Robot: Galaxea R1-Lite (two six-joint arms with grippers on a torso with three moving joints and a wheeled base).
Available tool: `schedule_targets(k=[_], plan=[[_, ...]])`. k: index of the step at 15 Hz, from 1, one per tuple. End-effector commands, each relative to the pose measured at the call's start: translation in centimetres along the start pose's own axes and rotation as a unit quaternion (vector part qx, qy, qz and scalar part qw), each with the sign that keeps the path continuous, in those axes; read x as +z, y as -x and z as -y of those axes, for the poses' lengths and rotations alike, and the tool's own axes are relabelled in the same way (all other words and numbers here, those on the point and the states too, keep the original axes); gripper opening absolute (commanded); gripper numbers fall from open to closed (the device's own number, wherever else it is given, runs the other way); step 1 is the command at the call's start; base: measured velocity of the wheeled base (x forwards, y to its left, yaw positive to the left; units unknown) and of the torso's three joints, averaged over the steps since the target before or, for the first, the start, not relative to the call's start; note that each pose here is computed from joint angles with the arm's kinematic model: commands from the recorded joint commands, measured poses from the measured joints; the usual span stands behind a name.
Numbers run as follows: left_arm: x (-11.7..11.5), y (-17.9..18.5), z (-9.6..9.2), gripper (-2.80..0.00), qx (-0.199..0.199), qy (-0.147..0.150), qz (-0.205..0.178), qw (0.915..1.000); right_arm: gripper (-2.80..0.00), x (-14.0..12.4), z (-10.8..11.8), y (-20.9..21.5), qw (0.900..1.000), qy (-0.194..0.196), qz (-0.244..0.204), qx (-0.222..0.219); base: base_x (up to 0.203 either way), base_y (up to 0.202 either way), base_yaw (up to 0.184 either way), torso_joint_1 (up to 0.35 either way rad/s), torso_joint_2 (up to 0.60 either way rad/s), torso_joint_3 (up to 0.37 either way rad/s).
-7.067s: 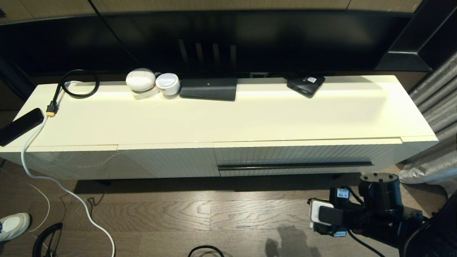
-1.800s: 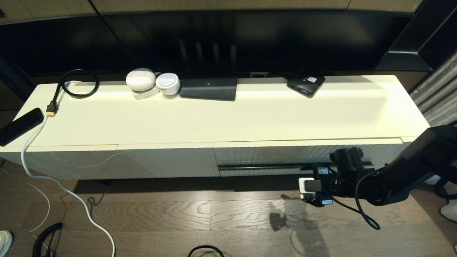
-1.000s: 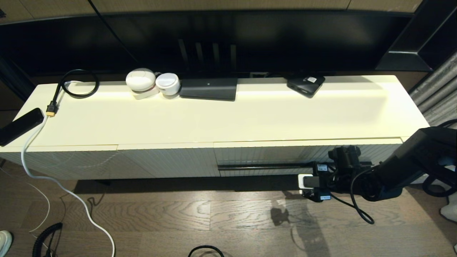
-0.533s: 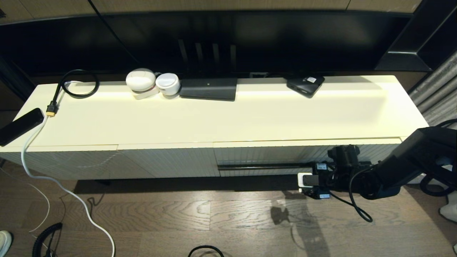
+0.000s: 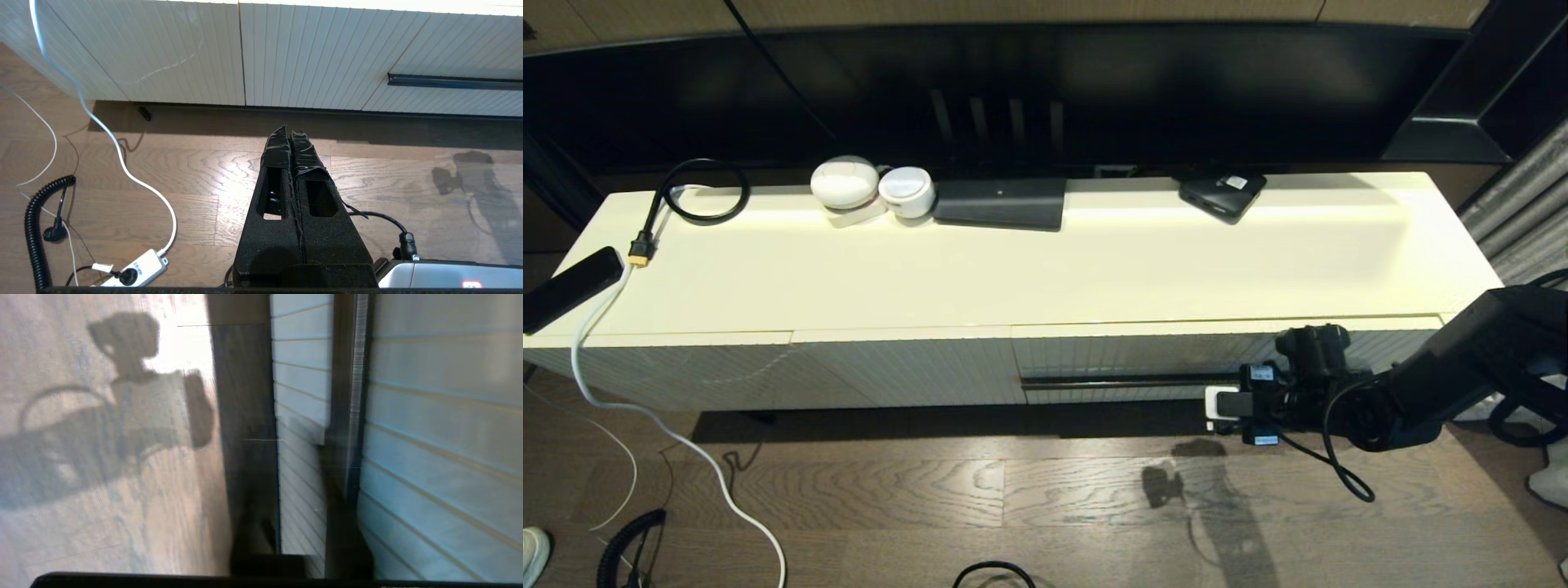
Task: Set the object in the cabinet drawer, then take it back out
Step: Open the drawer
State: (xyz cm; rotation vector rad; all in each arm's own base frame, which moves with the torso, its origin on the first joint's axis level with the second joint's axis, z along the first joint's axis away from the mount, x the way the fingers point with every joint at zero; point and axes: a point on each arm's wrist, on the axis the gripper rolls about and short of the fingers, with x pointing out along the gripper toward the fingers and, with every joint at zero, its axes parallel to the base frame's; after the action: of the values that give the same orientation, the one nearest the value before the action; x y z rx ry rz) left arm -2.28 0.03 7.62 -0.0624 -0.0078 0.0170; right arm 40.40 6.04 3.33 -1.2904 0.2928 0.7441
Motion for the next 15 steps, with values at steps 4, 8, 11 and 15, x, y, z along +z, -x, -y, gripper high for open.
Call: schedule_targets(k=[4, 8, 11, 15], plan=[[0.0, 0.0, 0.0, -2.80, 0.000, 0.000, 0.000, 1.0000, -2.80, 0.7, 1.2, 1.6, 1.000, 0.010, 0.005, -0.021, 0.000, 0.000, 0.000, 0.000, 0.00, 0.000], [0.0, 0.0, 0.0, -2.80, 0.000, 0.000, 0.000, 1.0000, -2.80, 1.0, 1.1, 3.6, 0.999, 0.010, -0.020, -0.028, 0.000, 0.000, 0.000, 0.000, 0.00, 0.000], [0.0, 0.0, 0.0, -2.80, 0.001, 0.000, 0.000, 1.0000, -2.80, 1.4, 0.6, 5.8, 0.999, 0.009, -0.038, -0.027, 0.000, 0.000, 0.000, 0.000, 0.00, 0.000], [0.0, 0.0, 0.0, -2.80, 0.000, 0.000, 0.000, 1.0000, 0.00, 2.3, -0.9, 7.3, 0.999, 0.012, -0.045, -0.010, 0.000, 0.000, 0.000, 0.000, 0.00, 0.000]])
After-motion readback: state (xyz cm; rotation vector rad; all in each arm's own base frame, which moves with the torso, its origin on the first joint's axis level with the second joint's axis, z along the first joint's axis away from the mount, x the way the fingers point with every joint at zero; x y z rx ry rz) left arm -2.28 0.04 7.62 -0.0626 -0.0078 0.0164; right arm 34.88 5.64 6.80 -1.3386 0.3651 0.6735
